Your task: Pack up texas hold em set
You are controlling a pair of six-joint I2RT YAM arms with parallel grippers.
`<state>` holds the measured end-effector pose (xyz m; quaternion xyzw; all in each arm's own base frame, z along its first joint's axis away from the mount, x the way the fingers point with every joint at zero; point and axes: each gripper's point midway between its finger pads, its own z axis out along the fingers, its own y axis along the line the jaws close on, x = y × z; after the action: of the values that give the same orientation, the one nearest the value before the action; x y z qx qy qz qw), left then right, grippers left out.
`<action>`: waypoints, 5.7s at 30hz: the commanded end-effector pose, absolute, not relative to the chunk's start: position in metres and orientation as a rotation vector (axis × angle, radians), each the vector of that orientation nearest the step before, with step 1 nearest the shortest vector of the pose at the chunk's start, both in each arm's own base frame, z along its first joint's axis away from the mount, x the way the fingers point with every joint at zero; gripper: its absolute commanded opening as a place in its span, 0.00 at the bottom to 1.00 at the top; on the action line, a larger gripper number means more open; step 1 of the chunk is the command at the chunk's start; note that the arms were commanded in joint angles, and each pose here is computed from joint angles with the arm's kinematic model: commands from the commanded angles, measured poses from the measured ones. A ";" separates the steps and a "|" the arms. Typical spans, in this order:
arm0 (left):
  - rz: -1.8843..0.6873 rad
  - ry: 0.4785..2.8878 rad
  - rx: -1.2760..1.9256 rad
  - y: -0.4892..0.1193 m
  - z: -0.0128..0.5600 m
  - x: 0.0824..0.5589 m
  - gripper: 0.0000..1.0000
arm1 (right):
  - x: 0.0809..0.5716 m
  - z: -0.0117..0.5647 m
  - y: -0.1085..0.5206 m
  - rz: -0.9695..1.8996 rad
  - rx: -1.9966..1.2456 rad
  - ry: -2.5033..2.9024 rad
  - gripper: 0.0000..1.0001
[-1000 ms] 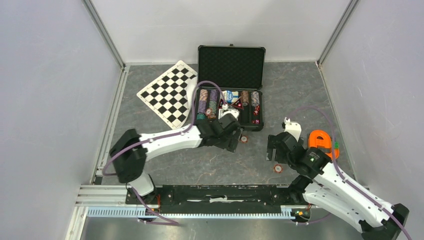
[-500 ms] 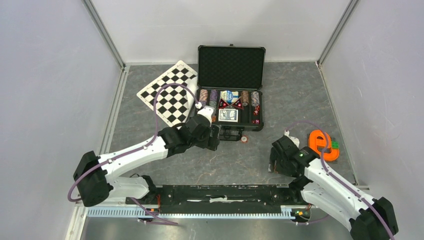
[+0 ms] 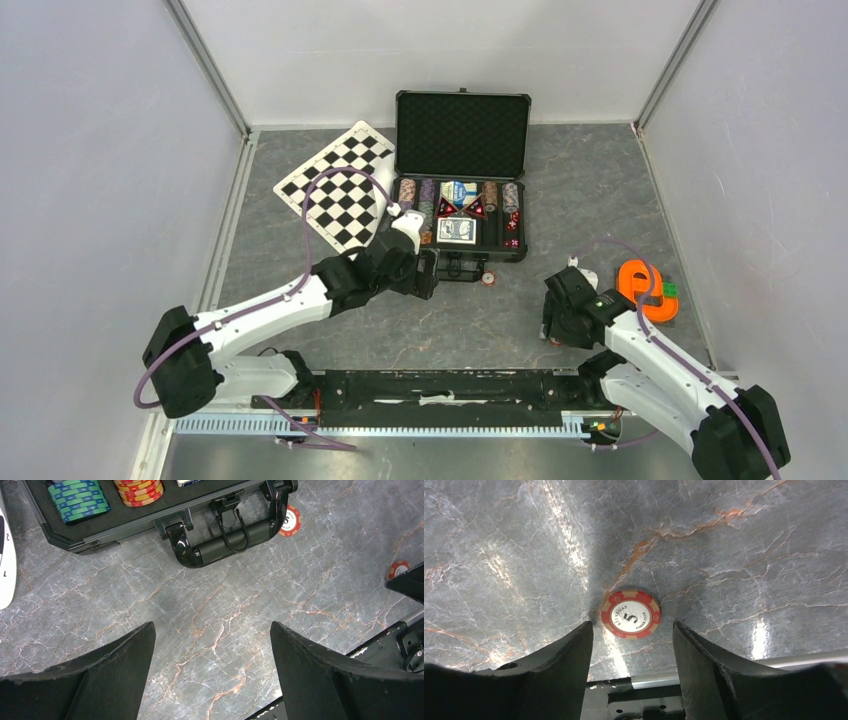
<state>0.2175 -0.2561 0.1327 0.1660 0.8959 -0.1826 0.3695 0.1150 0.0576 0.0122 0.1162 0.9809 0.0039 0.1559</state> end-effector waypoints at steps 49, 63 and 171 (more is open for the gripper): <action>-0.466 2.193 0.425 -0.249 0.157 0.229 0.92 | 0.096 -0.002 0.053 -0.007 0.370 2.866 0.52; -0.461 2.189 0.432 -0.248 0.156 0.232 0.92 | 0.106 0.009 0.068 0.085 0.378 2.842 0.40; -0.486 2.572 0.454 -0.276 0.075 0.204 0.41 | 0.238 0.168 0.071 0.108 0.099 2.094 0.98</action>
<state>0.1918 -0.2677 0.0516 0.1602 0.9548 -0.1299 0.2141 0.2306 0.0662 0.1502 0.0356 0.8798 0.0301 0.4731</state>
